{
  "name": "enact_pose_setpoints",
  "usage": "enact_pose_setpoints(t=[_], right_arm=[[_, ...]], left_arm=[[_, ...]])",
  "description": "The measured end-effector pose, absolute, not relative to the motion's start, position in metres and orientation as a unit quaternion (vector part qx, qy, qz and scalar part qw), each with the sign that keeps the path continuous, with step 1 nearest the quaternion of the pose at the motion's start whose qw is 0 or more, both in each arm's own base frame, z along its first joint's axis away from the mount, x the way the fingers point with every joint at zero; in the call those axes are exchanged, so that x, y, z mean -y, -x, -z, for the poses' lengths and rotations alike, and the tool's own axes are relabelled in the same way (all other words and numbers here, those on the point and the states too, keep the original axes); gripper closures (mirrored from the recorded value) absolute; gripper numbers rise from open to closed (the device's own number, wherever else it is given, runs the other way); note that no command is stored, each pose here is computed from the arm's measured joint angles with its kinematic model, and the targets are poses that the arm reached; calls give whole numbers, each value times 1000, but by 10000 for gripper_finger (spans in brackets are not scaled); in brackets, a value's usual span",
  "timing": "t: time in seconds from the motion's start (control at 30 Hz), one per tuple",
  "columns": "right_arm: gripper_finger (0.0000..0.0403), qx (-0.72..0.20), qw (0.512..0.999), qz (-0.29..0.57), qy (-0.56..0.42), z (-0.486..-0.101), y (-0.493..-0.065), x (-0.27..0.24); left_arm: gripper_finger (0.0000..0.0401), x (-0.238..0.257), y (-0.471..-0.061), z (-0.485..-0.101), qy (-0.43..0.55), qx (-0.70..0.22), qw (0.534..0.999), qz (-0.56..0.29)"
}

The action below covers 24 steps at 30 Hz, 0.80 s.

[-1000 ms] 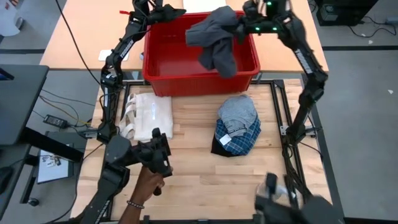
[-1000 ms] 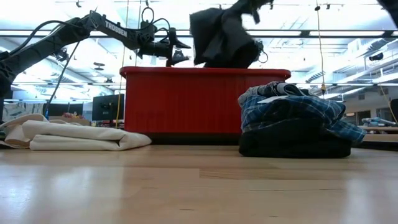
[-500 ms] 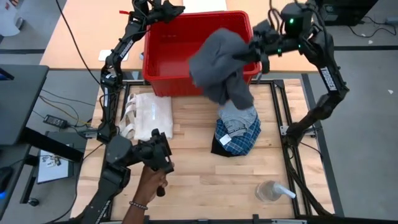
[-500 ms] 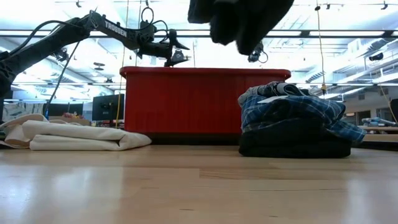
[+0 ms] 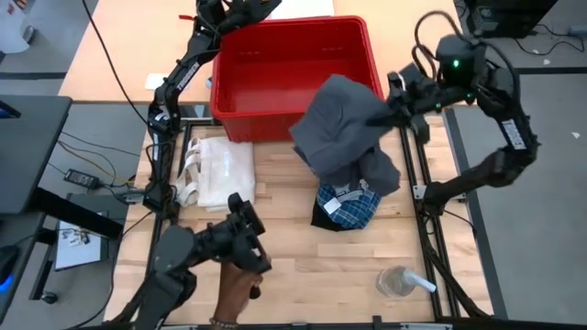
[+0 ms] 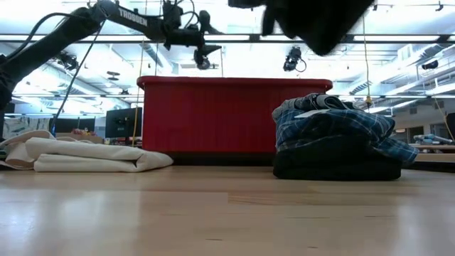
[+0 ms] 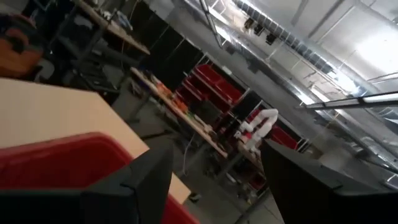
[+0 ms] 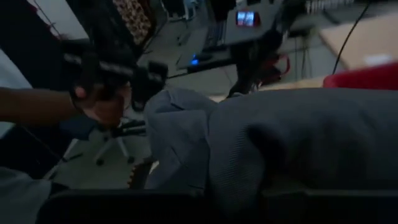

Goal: Fold laundry
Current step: Remove the gray shorts from the red laundry bin

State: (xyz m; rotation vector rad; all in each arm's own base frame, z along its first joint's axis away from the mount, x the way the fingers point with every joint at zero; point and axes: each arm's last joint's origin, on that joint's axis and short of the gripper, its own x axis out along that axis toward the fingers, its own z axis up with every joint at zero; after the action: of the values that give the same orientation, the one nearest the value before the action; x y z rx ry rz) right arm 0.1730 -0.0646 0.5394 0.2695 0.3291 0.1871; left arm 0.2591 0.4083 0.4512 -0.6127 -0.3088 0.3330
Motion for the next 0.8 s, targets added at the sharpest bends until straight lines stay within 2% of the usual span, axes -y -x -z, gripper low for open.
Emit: enact_pose_setpoints(t=[0.2, 0.33, 0.5, 0.67, 0.8], right_arm=[[359, -168, 963, -107, -184, -496, -166, 53], [359, -134, 953, -173, -209, -470, -173, 44], [359, -120, 934, -252, -223, -436, -204, 35], [359, -144, 936, -227, -226, -398, -214, 43], [359, -136, 949, -172, -228, -378, -190, 49]], left_arm=[[155, -387, -259, -469, 301, 139, 931, -154], [155, -376, -260, -472, 307, 111, 932, -158], [155, -371, -262, -476, 309, 112, 932, -153], [155, -370, -261, -477, 321, 113, 928, -151], [155, -370, -262, -476, 321, 111, 928, -152]])
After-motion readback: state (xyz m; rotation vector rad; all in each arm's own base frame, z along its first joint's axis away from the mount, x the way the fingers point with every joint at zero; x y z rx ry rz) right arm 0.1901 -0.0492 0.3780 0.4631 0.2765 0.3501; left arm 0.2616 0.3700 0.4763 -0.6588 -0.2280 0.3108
